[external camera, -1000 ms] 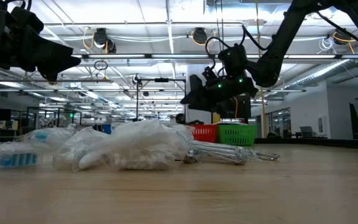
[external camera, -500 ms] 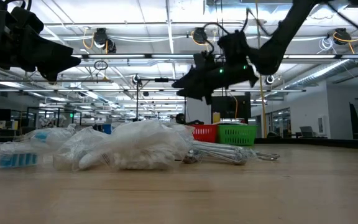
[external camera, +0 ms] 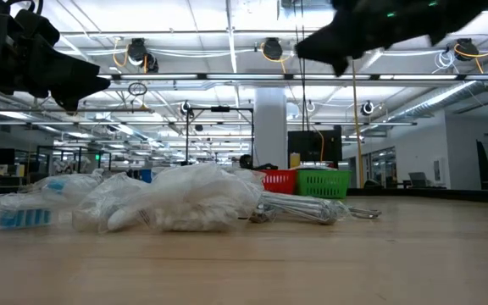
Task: Pick & Place Travel size toiletries
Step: Put the cotton pack into the red bin
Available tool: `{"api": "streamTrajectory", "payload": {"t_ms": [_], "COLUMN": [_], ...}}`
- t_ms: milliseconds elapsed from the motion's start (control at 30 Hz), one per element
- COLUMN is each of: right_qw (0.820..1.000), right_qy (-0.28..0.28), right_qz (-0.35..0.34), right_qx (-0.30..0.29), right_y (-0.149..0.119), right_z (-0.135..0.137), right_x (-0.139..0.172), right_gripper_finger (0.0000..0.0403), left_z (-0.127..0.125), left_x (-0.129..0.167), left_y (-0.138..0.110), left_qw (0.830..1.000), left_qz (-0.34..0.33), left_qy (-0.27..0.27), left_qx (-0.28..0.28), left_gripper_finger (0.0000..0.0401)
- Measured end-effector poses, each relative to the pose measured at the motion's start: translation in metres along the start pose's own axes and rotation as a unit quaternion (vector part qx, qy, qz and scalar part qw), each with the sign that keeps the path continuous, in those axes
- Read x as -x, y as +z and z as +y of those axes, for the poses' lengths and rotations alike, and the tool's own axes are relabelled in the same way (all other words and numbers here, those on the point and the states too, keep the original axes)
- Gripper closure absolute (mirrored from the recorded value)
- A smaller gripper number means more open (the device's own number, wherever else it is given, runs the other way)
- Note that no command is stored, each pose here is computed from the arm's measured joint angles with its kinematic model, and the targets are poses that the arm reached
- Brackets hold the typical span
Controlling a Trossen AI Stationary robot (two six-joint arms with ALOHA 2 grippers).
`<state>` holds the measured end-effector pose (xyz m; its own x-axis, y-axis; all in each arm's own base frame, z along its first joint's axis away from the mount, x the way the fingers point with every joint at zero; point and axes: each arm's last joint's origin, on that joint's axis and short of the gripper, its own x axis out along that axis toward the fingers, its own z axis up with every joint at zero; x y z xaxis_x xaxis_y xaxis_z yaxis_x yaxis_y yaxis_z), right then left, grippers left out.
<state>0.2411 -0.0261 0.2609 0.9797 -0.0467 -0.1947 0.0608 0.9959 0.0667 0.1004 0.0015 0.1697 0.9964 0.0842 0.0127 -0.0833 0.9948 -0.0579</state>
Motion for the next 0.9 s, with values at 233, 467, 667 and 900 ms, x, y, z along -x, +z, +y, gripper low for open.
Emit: {"api": "streamTrajectory", "payload": {"t_ms": [233, 467, 667, 900], "right_qw": [0.999, 0.993, 0.988, 0.984], "right_qy": [-0.021, 0.008, 0.018, 0.028], "right_qz": [-0.043, -0.117, -0.156, -0.175], "right_qx": [0.003, 0.001, -0.004, -0.001], "right_y": [-0.022, -0.048, -0.071, -0.092], "right_z": [0.017, 0.019, 0.017, 0.017], "right_x": [0.067, 0.110, 0.124, 0.128], "right_gripper_finger": [0.0381, 0.0400, 0.0402, 0.0402], "left_z": [0.000, 0.000, 0.000, 0.000], "left_x": [0.000, 0.000, 0.000, 0.000], "left_y": [0.000, 0.000, 0.000, 0.000], "left_qw": [1.000, 1.000, 1.000, 1.000], "left_qz": [0.000, 0.000, 0.000, 0.000], "left_qy": [0.000, 0.000, 0.000, 0.000], "left_qx": [0.000, 0.000, 0.000, 0.000], "left_gripper_finger": [0.0210, 0.0210, 0.0210, 0.0210]}}
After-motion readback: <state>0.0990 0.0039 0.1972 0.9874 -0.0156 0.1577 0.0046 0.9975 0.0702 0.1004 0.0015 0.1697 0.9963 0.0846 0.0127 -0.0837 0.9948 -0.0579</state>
